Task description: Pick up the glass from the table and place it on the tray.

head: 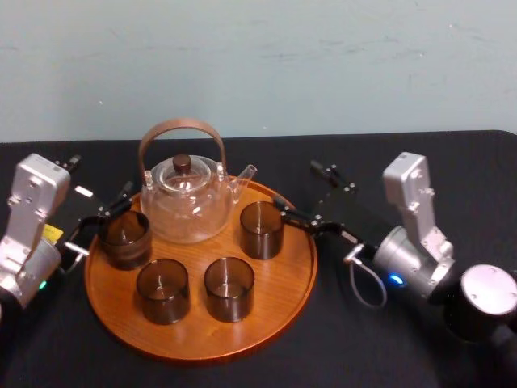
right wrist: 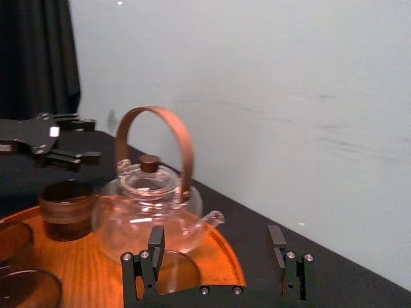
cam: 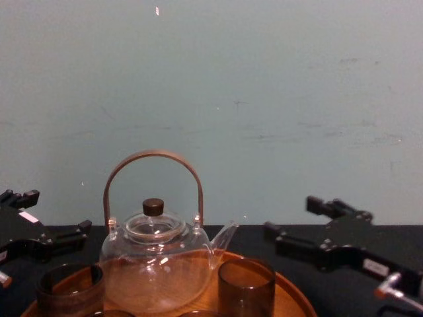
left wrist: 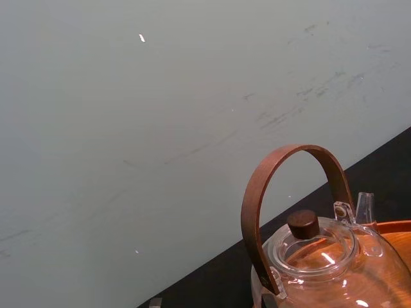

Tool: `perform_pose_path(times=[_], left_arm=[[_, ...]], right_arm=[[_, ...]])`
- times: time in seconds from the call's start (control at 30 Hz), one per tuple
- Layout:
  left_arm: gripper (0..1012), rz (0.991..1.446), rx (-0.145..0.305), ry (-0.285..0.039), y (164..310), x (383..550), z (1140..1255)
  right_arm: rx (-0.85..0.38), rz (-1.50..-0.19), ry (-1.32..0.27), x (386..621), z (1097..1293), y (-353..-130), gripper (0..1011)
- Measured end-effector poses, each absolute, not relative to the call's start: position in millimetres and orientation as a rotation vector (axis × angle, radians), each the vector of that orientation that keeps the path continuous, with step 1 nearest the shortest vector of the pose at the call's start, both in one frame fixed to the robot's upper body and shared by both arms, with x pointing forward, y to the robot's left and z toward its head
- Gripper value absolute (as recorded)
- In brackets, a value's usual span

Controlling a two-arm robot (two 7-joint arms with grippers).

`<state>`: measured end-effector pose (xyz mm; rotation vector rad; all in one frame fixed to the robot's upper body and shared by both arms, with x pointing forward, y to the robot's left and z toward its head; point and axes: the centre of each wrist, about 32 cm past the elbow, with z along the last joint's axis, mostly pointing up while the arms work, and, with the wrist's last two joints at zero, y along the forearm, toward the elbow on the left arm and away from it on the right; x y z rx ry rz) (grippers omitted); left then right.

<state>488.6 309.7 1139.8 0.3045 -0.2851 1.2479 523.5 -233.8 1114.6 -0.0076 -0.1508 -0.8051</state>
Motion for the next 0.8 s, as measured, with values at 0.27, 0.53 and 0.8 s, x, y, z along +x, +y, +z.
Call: perform_pose_path(times=[0.27, 0.53, 0.8], left_arm=[[1001, 1.248, 0.304, -0.285, 309.7, 488.6, 1139.8], [1002, 1.248, 0.304, -0.285, 309.7, 488.6, 1139.8], [1001, 1.248, 0.304, -0.285, 309.7, 488.6, 1139.8]], right_arm=[[-0.008, -0.884, -0.161, 514.3, 1116.6, -258.8, 1002], [-0.04, -0.967, -0.167, 503.8, 1110.7, -277.3, 1003], [-0.053, -1.033, -0.16, 495.5, 1103.2, -290.4, 1002]])
